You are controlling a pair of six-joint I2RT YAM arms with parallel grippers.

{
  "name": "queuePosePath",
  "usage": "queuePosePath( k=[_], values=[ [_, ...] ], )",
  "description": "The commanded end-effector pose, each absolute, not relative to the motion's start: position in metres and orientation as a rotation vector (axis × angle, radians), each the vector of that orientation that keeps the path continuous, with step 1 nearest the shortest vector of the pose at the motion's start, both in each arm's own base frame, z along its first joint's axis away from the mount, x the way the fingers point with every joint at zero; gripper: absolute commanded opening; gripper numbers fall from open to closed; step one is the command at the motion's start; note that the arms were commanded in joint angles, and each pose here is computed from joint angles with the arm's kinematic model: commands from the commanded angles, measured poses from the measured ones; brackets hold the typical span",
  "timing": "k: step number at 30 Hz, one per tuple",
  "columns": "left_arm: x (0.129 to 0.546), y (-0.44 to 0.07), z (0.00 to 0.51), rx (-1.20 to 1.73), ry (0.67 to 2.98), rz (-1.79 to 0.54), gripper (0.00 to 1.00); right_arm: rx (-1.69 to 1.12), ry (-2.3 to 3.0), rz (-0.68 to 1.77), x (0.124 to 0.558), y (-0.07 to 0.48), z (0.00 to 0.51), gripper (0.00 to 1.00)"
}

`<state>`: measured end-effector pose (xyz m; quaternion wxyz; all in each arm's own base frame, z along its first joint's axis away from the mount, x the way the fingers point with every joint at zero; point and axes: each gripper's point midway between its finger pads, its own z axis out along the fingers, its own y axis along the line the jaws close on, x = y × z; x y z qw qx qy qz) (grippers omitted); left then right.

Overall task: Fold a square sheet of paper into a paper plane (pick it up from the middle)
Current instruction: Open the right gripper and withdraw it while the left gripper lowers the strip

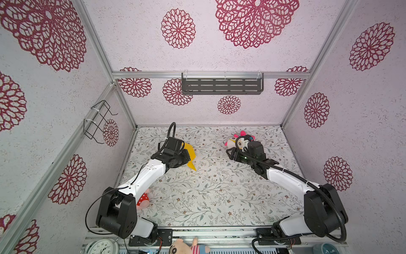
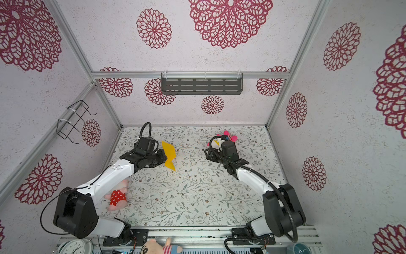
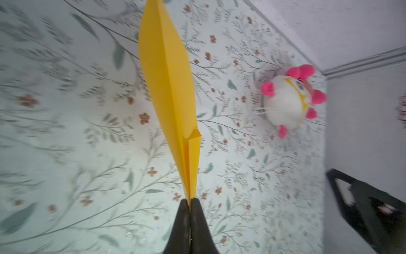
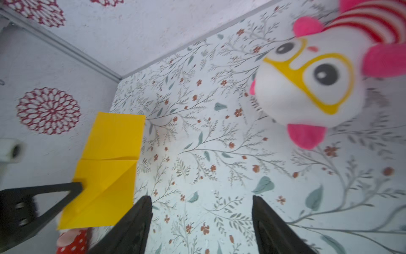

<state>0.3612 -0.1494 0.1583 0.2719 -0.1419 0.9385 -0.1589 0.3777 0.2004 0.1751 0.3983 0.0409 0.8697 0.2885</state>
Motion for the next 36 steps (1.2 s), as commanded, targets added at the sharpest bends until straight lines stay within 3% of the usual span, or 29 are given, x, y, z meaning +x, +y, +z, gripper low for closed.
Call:
queuePosePath(
  k=[1,7,11,16,22,27,36],
  values=[
    [0.316,-0.075,0.142,-0.271,2.702,0.344,0.05,0.147,2.186,0.495,0.376,0.163,0.169,0.76],
    [0.326,-0.086,0.139,-0.068,2.688,0.794,0.03,0.200,2.128,0.501,0.369,0.152,0.170,0.84],
    [0.340,-0.130,0.110,0.031,2.732,0.759,0.07,0.221,2.136,0.490,0.366,0.149,0.166,0.85],
    [0.356,-0.190,0.074,0.045,2.815,0.419,0.36,0.226,2.154,0.513,0.359,0.149,0.158,0.86],
    [0.373,-0.217,0.107,-0.050,2.745,-0.039,0.67,0.162,2.209,0.664,0.353,0.182,0.148,0.85],
    [0.381,-0.180,0.135,-0.255,2.611,-0.271,0.82,-0.018,2.281,0.817,0.345,0.256,0.138,0.77],
    [0.355,-0.066,0.147,-0.561,2.465,-0.229,0.97,-0.269,2.379,1.042,0.331,0.404,0.109,0.52]
  ],
)
